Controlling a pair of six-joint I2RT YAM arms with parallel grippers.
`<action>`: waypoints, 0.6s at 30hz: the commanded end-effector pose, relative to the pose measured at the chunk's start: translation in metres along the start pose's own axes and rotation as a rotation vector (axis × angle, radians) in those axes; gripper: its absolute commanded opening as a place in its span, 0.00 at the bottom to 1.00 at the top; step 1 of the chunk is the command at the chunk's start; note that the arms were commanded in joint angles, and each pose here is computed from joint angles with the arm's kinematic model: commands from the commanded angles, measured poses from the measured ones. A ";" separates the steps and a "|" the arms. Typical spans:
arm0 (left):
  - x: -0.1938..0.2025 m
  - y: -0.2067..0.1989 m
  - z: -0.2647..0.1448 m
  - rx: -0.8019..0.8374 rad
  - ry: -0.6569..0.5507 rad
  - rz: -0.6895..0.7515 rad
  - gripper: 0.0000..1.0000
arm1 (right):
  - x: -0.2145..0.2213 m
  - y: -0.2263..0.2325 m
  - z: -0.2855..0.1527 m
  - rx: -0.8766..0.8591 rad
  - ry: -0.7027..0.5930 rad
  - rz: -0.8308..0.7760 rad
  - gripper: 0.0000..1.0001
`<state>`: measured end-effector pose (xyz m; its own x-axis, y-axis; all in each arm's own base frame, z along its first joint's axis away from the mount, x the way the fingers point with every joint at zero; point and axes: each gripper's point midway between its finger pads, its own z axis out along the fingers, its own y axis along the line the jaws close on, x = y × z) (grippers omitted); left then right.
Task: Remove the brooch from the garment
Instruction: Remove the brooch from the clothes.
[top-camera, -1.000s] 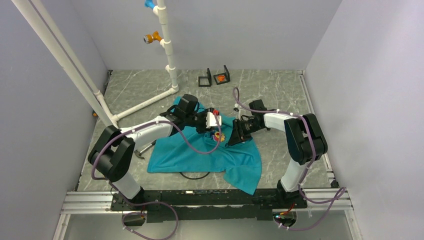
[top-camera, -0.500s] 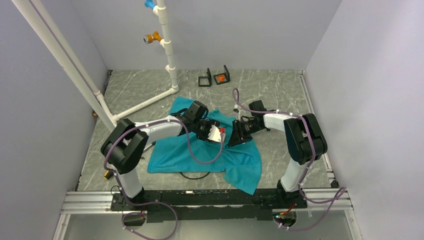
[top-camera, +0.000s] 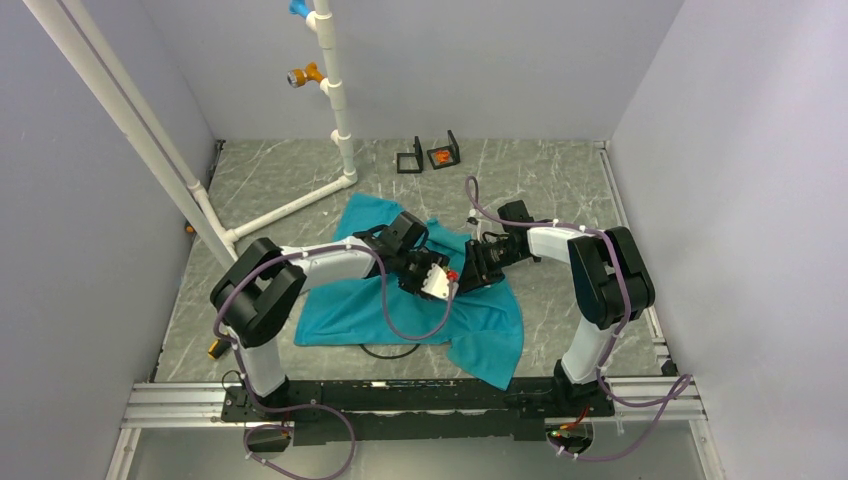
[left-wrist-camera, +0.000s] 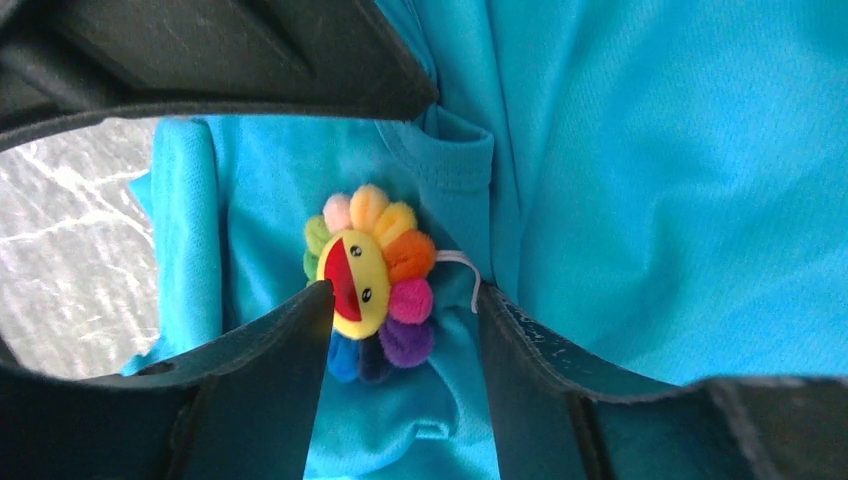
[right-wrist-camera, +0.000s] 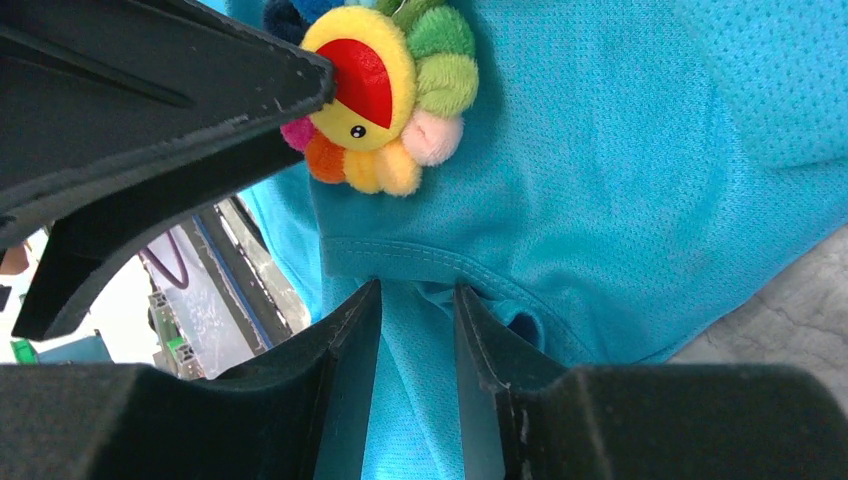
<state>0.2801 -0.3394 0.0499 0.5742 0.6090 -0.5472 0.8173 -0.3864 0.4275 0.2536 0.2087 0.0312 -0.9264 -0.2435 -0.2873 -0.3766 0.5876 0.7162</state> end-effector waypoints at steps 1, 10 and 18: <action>-0.018 0.022 0.005 -0.060 -0.056 -0.077 0.57 | 0.000 -0.001 -0.002 0.004 -0.013 -0.028 0.35; -0.031 0.051 -0.002 -0.226 -0.096 -0.123 0.50 | 0.003 -0.005 0.000 0.010 -0.004 -0.017 0.35; -0.041 0.058 -0.003 -0.195 -0.124 -0.157 0.45 | 0.004 -0.007 0.000 0.025 -0.004 -0.018 0.34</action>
<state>0.3001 -0.3693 0.0716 0.4475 0.6073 -0.6565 0.8802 -0.1694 0.4433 0.2519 0.2075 0.0291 -0.9280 -0.2424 -0.2829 -0.3725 0.5902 0.7162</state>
